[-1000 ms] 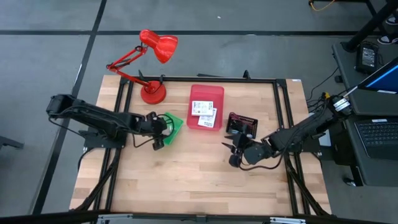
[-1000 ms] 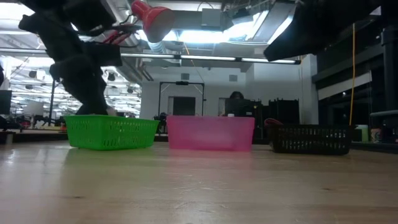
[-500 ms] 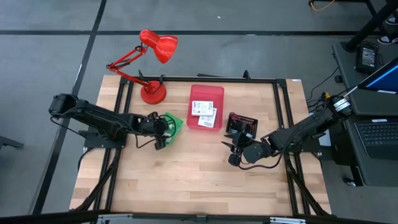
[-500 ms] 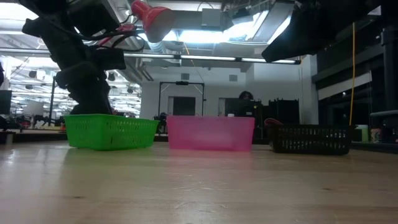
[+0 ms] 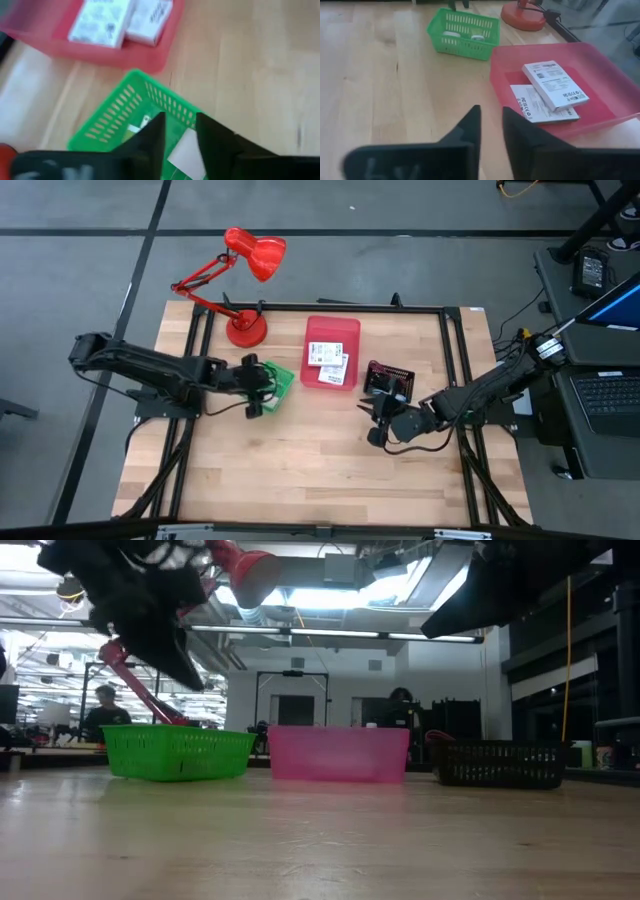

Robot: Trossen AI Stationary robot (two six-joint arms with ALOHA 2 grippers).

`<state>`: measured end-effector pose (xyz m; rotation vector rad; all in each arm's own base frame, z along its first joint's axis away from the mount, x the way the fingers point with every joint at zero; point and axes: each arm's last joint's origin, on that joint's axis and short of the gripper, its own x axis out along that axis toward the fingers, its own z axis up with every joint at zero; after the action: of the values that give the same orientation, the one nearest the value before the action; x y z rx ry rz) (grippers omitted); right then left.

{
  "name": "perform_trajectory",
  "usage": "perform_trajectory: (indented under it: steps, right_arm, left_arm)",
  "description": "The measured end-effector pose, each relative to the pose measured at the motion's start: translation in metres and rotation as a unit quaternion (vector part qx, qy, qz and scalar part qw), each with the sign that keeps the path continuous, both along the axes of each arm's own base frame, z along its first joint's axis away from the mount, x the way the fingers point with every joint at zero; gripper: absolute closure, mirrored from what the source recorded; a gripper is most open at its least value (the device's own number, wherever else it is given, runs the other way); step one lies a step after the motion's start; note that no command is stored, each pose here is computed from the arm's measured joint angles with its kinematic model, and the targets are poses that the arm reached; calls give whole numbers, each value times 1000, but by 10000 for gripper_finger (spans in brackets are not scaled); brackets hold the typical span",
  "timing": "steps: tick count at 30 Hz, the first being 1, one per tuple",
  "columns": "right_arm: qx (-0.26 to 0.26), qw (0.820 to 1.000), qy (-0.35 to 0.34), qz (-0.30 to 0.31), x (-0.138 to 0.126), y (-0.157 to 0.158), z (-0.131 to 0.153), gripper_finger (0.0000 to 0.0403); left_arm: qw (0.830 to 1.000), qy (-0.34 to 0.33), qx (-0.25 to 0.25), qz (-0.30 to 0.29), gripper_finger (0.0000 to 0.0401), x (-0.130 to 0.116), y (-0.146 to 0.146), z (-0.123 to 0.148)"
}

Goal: Pick and place items into bin
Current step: Return to Home Position

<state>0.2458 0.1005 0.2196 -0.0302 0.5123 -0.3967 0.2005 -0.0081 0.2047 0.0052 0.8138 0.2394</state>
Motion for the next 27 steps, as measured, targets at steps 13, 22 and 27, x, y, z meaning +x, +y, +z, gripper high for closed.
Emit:
perform_trajectory:
  steps: [13, 22, 27]
  right_arm:
    - [33, 999, -2, 31, -5, -2, 5, 402]
    - [45, 996, -61, 37, -15, -13, -23, 403]
    - [46, 994, -90, 44, -25, -28, -11, 403]
  left_arm:
    - [980, -199, -3, -11, 400, -56, 4, 2]
    - [950, -309, 11, -40, 400, -83, 7, -17]
    - [939, -341, 35, -40, 400, -97, 10, -11]
